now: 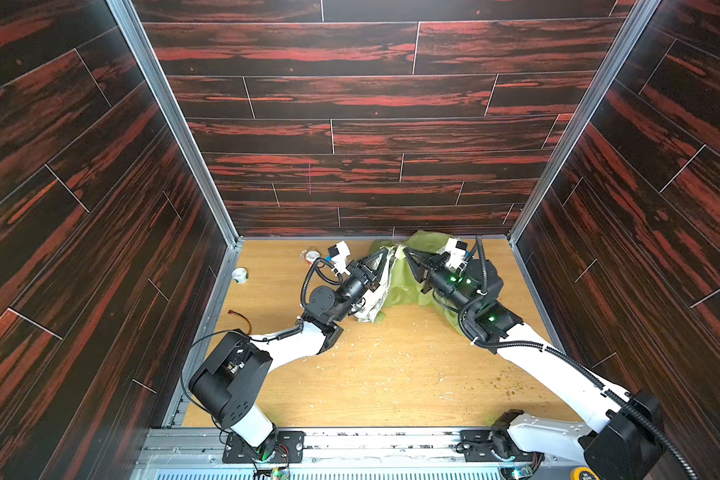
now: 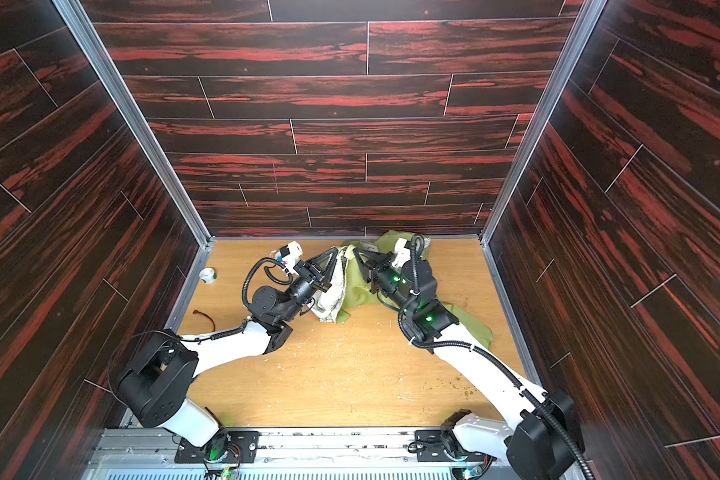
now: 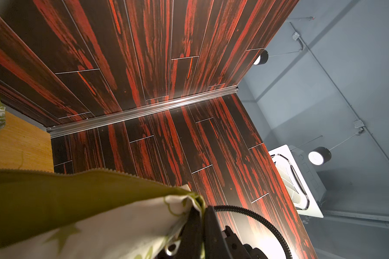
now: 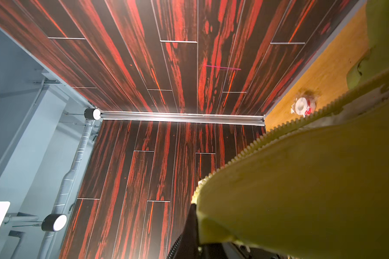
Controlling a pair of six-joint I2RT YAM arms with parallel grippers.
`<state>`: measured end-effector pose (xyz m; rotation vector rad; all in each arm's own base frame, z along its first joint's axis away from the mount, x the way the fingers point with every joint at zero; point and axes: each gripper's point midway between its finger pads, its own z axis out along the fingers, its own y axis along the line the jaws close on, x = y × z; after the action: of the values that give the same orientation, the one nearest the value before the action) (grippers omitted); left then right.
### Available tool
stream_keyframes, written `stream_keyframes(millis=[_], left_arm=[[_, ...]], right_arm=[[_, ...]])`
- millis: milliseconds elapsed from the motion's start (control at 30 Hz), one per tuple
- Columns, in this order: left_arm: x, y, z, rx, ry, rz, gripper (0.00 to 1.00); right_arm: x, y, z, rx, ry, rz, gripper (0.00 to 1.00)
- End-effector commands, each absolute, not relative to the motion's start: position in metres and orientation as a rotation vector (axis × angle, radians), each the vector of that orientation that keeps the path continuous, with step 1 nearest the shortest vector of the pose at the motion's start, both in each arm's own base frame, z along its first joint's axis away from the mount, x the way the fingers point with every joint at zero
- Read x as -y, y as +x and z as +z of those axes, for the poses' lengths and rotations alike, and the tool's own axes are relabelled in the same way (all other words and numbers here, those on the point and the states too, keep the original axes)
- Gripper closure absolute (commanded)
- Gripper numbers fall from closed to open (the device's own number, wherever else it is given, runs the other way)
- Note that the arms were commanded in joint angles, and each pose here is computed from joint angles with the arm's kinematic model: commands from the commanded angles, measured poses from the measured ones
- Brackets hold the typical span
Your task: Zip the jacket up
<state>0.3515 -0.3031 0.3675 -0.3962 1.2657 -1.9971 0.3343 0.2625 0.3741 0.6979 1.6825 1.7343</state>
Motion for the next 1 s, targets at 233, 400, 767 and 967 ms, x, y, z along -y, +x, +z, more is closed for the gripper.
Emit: stream_keyframes(millis=[233, 400, 767, 967], left_arm=[[0.3, 0.338, 0.4, -1.161, -0.323, -2.069, 1.0], [0.3, 0.338, 0.399, -1.167, -0.323, -2.072, 1.0], [0.297, 0.34, 0.402, -1.146, -0.333, -2.053, 1.0], [0.298, 0.341, 0.405, -1.137, -0.326, -2.053, 1.0]], right_arm=[[-0.256, 0.332, 0.411, -1.583, 0.65, 1.77, 1.0], [-0.261, 0.335, 0.414, -1.587, 0.638, 1.783, 1.0], [-0.26, 0.337, 0.4, -1.619, 0.689, 1.763, 1.0], [-0.263, 0.338, 0.393, -1.634, 0.703, 1.783, 1.0]])
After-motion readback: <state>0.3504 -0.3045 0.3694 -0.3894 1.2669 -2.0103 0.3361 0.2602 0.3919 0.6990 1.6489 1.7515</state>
